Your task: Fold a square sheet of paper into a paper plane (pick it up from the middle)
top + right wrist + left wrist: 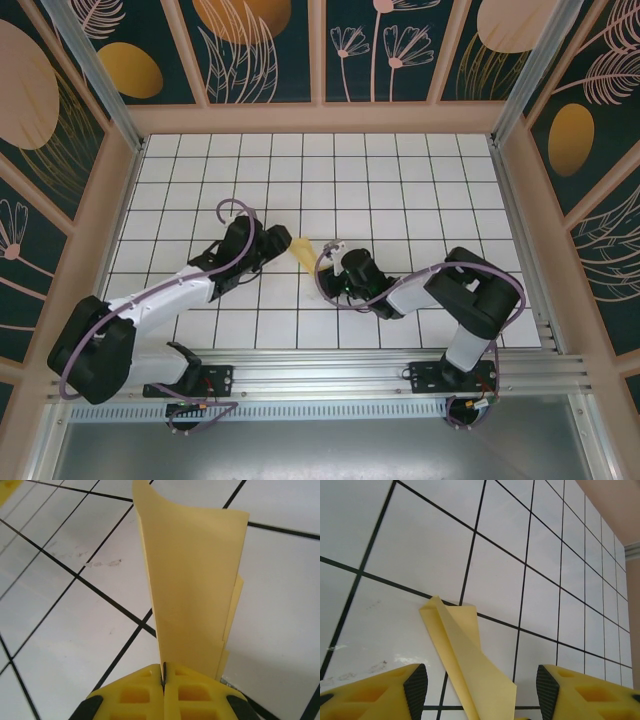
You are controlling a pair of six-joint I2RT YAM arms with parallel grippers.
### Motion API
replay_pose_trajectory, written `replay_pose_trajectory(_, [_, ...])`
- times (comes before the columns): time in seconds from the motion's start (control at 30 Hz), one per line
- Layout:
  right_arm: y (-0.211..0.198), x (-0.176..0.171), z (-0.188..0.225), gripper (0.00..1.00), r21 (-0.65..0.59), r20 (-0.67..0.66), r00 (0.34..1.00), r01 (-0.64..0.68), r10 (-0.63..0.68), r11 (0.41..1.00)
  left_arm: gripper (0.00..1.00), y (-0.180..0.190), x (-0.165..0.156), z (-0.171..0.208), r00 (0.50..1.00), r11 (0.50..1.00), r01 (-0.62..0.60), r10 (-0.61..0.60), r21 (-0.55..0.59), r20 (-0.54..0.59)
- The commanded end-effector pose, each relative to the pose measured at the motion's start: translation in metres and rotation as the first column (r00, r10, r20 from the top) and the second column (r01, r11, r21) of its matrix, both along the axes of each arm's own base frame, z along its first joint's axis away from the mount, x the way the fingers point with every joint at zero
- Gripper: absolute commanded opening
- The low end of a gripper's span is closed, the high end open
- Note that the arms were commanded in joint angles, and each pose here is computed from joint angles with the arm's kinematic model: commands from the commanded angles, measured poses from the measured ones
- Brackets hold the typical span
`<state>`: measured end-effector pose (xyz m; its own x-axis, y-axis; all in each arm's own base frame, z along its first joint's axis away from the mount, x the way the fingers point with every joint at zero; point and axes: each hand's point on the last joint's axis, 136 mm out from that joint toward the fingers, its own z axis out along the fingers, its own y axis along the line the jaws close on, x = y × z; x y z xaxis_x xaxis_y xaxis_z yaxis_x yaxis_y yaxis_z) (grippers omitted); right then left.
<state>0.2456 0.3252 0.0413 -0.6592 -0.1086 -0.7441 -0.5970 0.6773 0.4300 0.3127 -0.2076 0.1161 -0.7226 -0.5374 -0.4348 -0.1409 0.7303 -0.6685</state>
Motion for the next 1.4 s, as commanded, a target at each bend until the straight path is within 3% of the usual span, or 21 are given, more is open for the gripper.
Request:
replay_pose_trajectory(0.0, [0.007, -0.004, 0.016, 0.00, 0.156, -0.092, 0.996, 0.003, 0.012, 0.988, 0.62, -0.014, -0.001, -0.001, 0.998, 0.997, 0.063, -0.063, -0.042, 0.018])
replay_pose_trajectory(0.23, [0.000, -0.002, 0.009, 0.00, 0.219, -0.207, 0.978, 0.069, -0.023, 0.973, 0.61, -0.025, -0.002, -0.009, 0.995, 0.992, 0.095, -0.096, -0.080, -0.004])
replay_pose_trajectory(0.6, [-0.001, -0.002, -0.015, 0.00, 0.194, -0.356, 0.934, 0.105, -0.030, 0.976, 0.61, -0.037, -0.003, -0.015, 0.990, 0.983, 0.131, -0.136, -0.129, -0.028])
replay_pose_trajectory(0.97, [-0.010, -0.005, -0.032, 0.00, 0.214, -0.575, 0.817, 0.205, -0.047, 0.955, 0.61, -0.052, -0.005, -0.021, 0.980, 0.966, 0.186, -0.195, -0.178, -0.037])
replay_pose_trajectory(1.37, [-0.018, -0.007, -0.044, 0.00, 0.179, -0.688, 0.721, 0.273, -0.079, 0.945, 0.62, -0.090, -0.007, -0.035, 0.938, 0.893, 0.321, -0.346, -0.315, -0.025])
